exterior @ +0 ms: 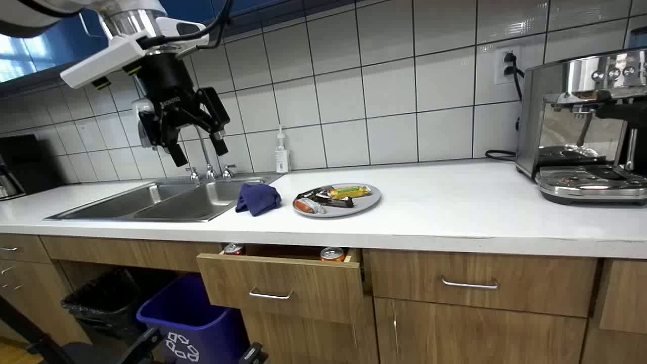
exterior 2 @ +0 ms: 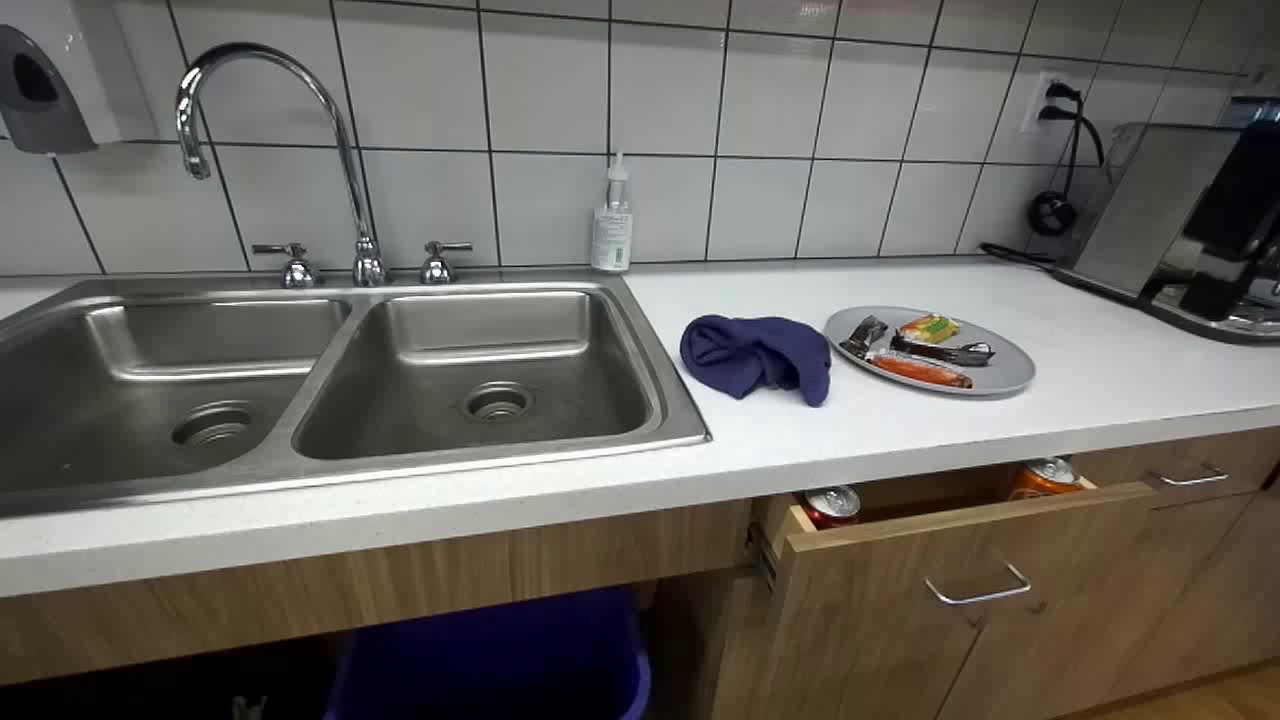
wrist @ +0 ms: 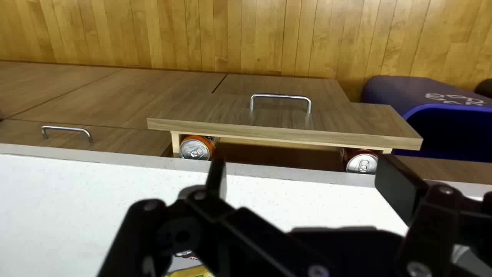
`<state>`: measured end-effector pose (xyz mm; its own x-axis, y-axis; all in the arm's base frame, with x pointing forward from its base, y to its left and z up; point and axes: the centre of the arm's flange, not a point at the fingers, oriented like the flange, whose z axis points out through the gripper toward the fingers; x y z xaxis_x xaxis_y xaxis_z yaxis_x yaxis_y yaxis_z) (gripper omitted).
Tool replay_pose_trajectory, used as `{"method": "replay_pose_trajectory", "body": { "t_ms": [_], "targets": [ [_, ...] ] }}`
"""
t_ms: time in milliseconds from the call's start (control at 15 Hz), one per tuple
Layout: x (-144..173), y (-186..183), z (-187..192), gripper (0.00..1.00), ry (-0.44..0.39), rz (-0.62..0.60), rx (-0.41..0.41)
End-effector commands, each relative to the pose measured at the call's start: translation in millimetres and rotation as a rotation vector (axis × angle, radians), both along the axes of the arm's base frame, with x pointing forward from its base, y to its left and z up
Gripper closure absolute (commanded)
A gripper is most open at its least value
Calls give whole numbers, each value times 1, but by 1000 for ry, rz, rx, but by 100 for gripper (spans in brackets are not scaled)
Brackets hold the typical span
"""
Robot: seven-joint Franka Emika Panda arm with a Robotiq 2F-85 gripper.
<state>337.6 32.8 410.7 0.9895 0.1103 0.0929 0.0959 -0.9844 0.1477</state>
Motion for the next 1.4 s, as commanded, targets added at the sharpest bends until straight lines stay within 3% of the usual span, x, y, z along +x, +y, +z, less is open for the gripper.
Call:
{"method": "replay_pose_trajectory", "body": {
  "t_ms": [0, 533, 1067, 1333],
  "targets": [
    [0, 0, 0, 0, 1, 0, 0],
    [0, 0, 0, 0, 1, 0, 0],
    [15, 8, -13, 0, -90, 5, 26],
    [25, 9, -25, 0, -97, 5, 37]
  ]
}}
